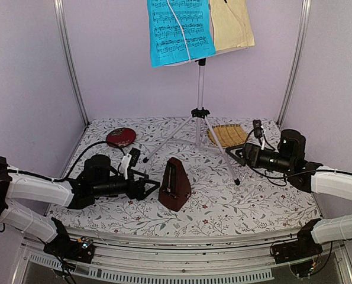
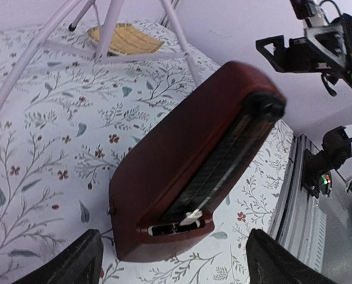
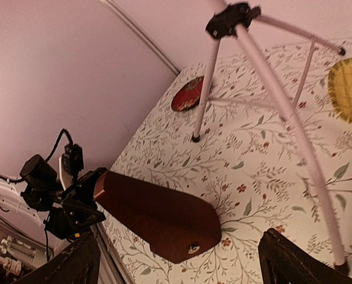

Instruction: Pack up the instrument practice props

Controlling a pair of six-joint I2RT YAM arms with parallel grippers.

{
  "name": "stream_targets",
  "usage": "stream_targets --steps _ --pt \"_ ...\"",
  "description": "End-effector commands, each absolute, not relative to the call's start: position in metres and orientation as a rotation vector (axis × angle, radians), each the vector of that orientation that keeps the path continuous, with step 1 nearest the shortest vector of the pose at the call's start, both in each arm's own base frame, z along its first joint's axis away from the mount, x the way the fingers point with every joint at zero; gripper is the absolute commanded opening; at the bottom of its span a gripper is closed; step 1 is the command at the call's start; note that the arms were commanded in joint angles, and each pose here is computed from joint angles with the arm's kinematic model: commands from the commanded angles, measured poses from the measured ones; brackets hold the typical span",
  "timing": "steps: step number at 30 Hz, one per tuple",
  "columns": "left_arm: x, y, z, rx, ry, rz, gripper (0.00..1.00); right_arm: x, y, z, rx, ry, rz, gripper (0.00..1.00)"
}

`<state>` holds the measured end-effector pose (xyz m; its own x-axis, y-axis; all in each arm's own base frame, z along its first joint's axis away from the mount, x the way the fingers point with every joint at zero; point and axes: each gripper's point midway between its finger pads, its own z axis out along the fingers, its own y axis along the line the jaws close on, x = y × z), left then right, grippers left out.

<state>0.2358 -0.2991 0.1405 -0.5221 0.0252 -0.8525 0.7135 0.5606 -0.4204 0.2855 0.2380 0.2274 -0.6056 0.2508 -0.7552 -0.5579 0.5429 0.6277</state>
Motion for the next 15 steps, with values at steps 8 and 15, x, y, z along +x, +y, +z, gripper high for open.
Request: stream_targets --steps 8,15 --pt "0.24 -0.301 0.116 0.487 2.025 -1.155 0.83 0.242 0.325 0.141 -0.363 2.201 1.232 0.76" --pt "0.251 -0.308 0.104 0.503 2.057 -1.159 0.81 0.244 0.344 0.116 -0.365 2.277 1.171 0.6"
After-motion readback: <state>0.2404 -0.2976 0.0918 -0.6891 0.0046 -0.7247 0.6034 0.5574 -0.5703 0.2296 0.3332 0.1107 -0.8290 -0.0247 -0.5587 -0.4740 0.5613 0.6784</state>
